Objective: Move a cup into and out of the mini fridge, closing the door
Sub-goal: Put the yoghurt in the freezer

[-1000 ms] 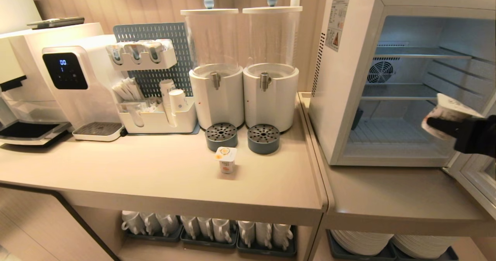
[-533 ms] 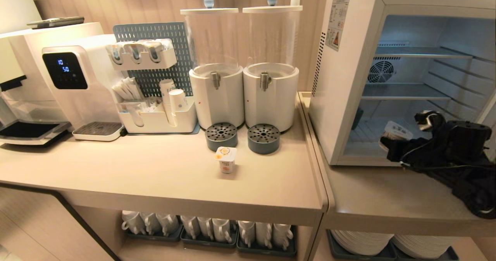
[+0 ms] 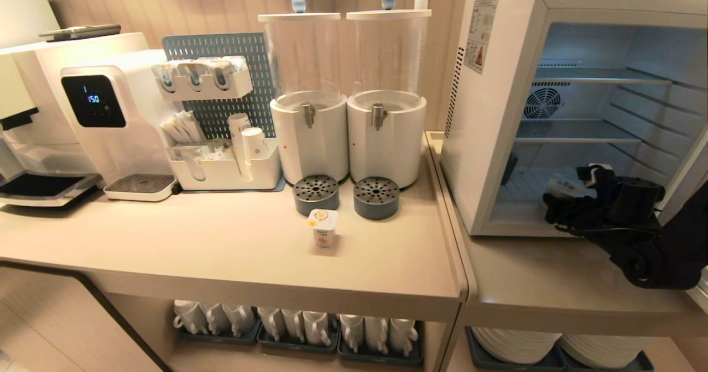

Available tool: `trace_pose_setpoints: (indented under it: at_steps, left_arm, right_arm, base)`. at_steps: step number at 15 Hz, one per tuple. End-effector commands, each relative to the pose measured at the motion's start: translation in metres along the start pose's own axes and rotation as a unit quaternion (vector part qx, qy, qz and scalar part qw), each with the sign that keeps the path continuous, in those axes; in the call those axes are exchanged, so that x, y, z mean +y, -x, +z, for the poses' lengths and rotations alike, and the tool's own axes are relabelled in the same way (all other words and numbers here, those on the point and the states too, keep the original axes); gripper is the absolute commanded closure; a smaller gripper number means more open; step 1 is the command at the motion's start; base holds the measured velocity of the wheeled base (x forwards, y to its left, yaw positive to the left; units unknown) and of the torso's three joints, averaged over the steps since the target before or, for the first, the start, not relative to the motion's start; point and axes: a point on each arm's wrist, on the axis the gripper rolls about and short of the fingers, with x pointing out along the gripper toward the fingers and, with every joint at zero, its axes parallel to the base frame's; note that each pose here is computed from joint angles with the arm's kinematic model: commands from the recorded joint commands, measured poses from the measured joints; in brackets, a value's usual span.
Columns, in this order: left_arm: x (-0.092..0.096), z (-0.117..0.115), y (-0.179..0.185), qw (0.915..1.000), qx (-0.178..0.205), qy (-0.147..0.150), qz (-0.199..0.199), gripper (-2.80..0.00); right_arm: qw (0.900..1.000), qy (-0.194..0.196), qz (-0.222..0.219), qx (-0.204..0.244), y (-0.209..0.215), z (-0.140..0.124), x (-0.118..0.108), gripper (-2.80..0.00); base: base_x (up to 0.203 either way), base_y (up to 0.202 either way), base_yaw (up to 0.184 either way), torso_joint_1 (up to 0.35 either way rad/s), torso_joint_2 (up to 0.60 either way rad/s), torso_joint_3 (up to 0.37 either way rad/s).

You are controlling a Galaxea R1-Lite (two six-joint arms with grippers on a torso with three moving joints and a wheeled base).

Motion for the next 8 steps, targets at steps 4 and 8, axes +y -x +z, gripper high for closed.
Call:
trace_pose_setpoints:
  at_steps: [4, 8]
  left_arm:
    - [0.000, 0.000, 0.000, 1.0000, 0.002, 0.001, 0.000, 0.00]
    - [0.000, -0.001, 0.000, 1.0000, 0.002, 0.001, 0.000, 0.00]
  right_arm:
    - [1.000, 0.010, -0.001, 0.027, -0.032, -0.005, -0.002, 0.00]
    - [0.998, 0.031, -0.002, 0.053, -0.054, -0.020, -0.003, 0.00]
  base:
    - [0.000, 0.000, 0.000, 0.000, 0.00, 0.000]
    - [0.000, 0.000, 0.000, 0.000, 0.00, 0.000]
